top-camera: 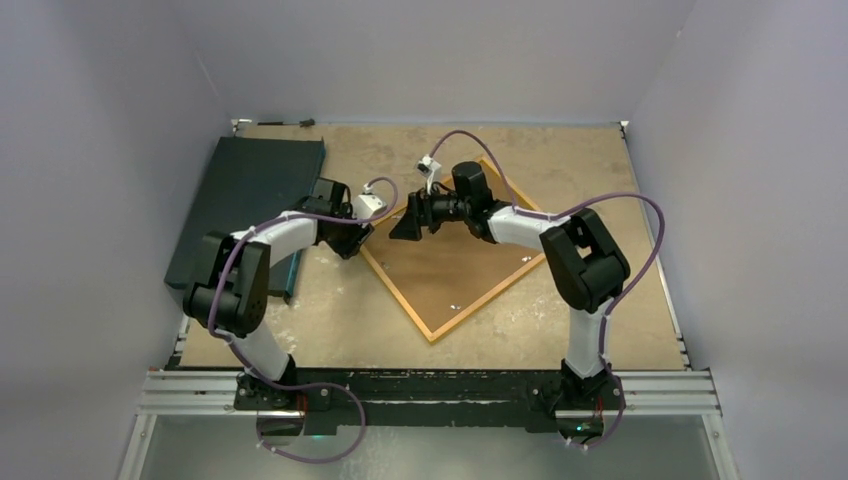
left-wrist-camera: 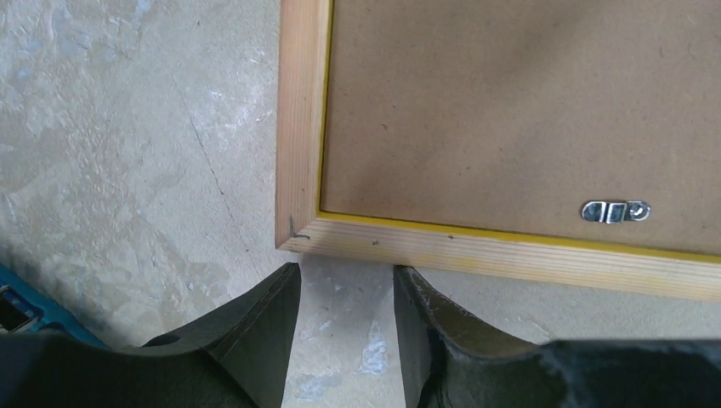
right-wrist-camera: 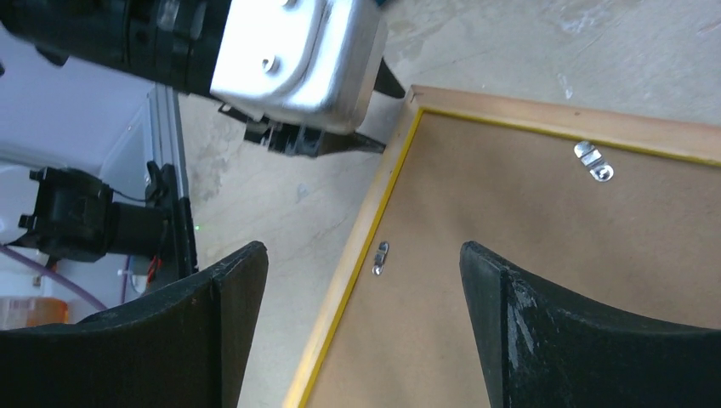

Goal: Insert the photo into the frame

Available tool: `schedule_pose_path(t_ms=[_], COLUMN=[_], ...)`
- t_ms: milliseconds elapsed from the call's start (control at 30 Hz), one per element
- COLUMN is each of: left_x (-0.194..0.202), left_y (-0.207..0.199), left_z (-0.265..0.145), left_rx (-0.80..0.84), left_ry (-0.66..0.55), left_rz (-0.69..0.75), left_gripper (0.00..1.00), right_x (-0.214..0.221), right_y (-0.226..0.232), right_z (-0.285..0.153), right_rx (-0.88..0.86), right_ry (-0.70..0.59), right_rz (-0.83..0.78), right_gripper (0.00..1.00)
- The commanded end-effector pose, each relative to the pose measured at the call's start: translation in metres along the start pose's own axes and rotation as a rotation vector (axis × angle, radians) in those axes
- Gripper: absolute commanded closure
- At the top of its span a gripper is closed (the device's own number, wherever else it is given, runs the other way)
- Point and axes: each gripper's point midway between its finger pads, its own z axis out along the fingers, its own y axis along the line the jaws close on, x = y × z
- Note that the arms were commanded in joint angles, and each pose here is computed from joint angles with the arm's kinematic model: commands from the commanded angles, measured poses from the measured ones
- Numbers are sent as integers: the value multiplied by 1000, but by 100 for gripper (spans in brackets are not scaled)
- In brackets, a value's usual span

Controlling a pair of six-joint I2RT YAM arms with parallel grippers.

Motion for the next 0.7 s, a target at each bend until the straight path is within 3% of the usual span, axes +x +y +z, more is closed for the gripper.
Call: schedule_pose_path(t_ms=[0, 667], left_x=[-5, 6], left_y=[0, -4], left_z=[9, 14], left_rx=[32, 46], left_ry=[-42, -1], left_rz=[-87, -115], left_gripper=[57, 59], right_x=[7, 52], right_y=[16, 28], right_z=[-4, 41], right_rx=[-96, -125], right_ry=[-1, 128], right_rz=[-71, -144], right_gripper=[14, 14])
